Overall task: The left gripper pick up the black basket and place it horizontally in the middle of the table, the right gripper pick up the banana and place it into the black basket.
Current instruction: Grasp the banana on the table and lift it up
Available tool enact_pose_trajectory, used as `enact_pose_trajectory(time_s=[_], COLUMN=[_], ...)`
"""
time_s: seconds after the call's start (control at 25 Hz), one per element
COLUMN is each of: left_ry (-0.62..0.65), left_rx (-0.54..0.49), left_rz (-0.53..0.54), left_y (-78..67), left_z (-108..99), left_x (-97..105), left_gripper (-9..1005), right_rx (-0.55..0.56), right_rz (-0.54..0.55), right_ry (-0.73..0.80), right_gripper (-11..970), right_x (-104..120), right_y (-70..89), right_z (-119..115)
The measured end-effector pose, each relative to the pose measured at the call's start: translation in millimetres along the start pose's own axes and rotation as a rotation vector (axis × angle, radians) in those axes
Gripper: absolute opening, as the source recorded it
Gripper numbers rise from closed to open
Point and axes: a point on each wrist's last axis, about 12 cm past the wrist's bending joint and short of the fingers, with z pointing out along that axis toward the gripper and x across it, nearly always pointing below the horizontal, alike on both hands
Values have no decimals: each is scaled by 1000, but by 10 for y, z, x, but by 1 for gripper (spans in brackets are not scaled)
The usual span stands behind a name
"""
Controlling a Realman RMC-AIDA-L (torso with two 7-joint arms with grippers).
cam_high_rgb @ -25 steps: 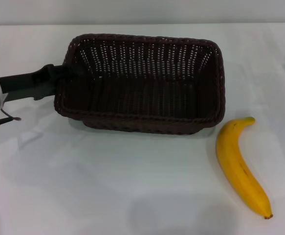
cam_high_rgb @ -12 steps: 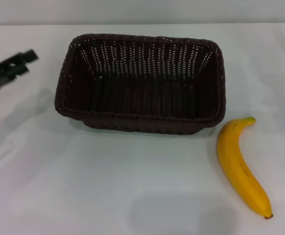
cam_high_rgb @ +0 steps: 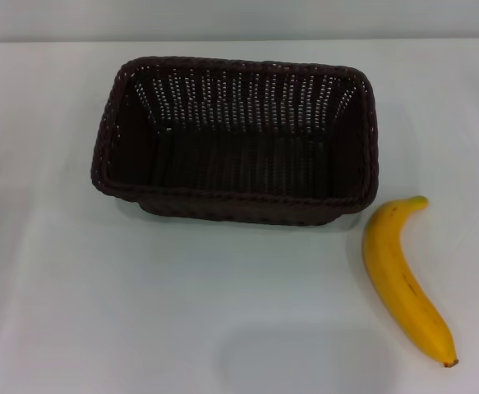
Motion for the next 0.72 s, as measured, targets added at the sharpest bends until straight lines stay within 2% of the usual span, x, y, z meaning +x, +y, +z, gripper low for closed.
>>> enact_pose_trajectory(time_s=[0.08, 0.2, 0.36, 0.56, 0.64, 0.72], left_ry=[-17, -41, -111, -145, -126, -112], left_rx=[-63, -104, -152, -188, -191, -199], left_rz=[33, 91, 161, 242, 274, 311], left_y=[58, 81, 74, 30, 12, 10], left_z=[-13, 12, 46, 156, 227, 275], left_x=[33, 86, 184, 272, 294, 296], left_gripper=[784, 783, 782, 780, 779, 779], right_rx=[-38, -92, -153, -94, -62, -38], right_rz=[4, -12, -115, -311, -368, -437], right_ry=[93, 252, 435, 563, 598, 641], right_gripper=[842, 842, 842, 841, 841, 841], right_x=[-186, -410, -671, -904, -912, -859], right_y=[-8, 43, 255, 709, 888, 1150], right_z=[-35, -78, -109, -111, -108, -102])
